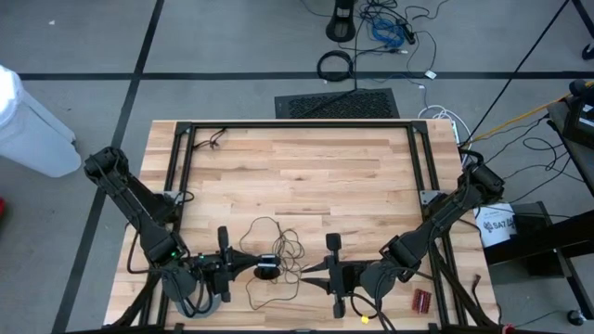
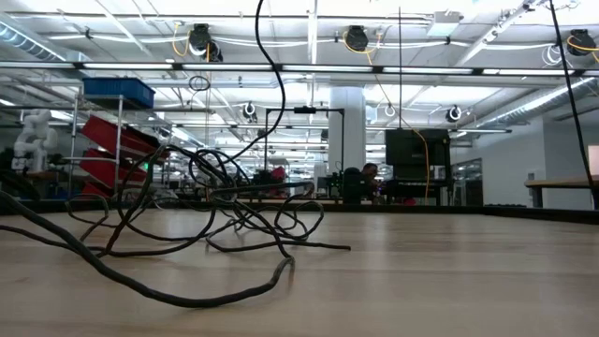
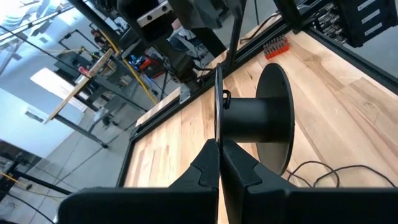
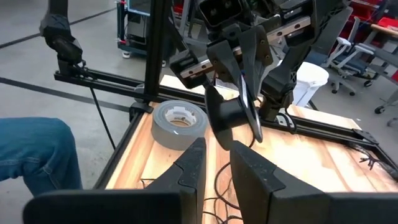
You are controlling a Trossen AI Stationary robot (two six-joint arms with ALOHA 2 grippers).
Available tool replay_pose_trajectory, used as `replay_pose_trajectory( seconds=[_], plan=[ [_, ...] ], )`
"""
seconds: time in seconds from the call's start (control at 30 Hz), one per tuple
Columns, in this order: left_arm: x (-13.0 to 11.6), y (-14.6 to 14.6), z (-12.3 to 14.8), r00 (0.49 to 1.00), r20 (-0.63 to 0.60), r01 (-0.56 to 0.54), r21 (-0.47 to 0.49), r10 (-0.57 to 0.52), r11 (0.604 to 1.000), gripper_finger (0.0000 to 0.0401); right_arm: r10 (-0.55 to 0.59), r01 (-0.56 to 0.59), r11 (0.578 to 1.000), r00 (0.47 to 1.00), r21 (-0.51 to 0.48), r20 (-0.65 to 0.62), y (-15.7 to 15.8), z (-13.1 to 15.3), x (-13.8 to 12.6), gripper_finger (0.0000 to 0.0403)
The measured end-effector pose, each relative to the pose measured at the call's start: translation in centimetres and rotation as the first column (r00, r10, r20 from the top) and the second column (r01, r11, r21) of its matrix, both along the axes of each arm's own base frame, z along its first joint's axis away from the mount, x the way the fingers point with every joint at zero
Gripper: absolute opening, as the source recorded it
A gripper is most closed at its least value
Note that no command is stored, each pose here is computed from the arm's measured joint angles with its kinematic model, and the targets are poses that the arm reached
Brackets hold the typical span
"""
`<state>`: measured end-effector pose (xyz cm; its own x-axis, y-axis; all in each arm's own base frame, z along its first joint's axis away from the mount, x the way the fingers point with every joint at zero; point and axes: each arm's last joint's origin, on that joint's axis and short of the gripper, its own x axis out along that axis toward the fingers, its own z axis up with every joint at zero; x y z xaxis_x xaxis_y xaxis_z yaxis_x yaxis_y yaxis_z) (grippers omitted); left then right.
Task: Coil cords
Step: Coil the black wire onto the spool
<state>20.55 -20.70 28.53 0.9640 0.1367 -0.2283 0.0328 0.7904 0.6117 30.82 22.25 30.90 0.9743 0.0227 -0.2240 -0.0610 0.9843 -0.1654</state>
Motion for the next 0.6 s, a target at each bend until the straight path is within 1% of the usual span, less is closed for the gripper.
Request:
replay_pose_trajectory(
  seconds=[0.13, 0.23, 0.33, 0.47, 0.6],
  plan=[
    [0.0, 0.0, 0.0, 1.0, -0.002, 0.004, 0.016, -0.004, 1.0, 0.0001, -0.002, 0.002, 1.0, 1.0, -0.004, 0.004, -0.1, 0.0, 0.1, 0.0061],
    [0.0, -0.1, 0.1, 1.0, 0.004, 0.01, 0.005, -0.01, 1.0, 0.0001, 0.004, -0.004, 1.0, 1.0, -0.028, 0.012, -0.1, 0.1, 0.1, 0.0061],
    [0.1, -0.4, 0.4, 0.996, 0.011, 0.089, -0.037, -0.089, 0.995, 0.0001, 0.004, -0.004, 0.998, 1.0, -0.064, 0.012, -0.3, 0.1, 0.3, 0.0061],
    [0.2, -0.8, 0.9, 0.979, 0.033, 0.2, -0.038, -0.199, 0.979, 0.0001, 0.002, -0.001, 0.995, 1.0, -0.102, 0.012, -0.7, 0.1, 0.5, 0.0061],
    [0.3, -0.9, 1.1, 0.973, 0.042, 0.226, -0.011, -0.225, 0.974, 0.0001, 0.014, -0.011, 0.993, 1.0, -0.116, 0.022, -0.6, 0.2, 0.5, 0.0061]
  ],
)
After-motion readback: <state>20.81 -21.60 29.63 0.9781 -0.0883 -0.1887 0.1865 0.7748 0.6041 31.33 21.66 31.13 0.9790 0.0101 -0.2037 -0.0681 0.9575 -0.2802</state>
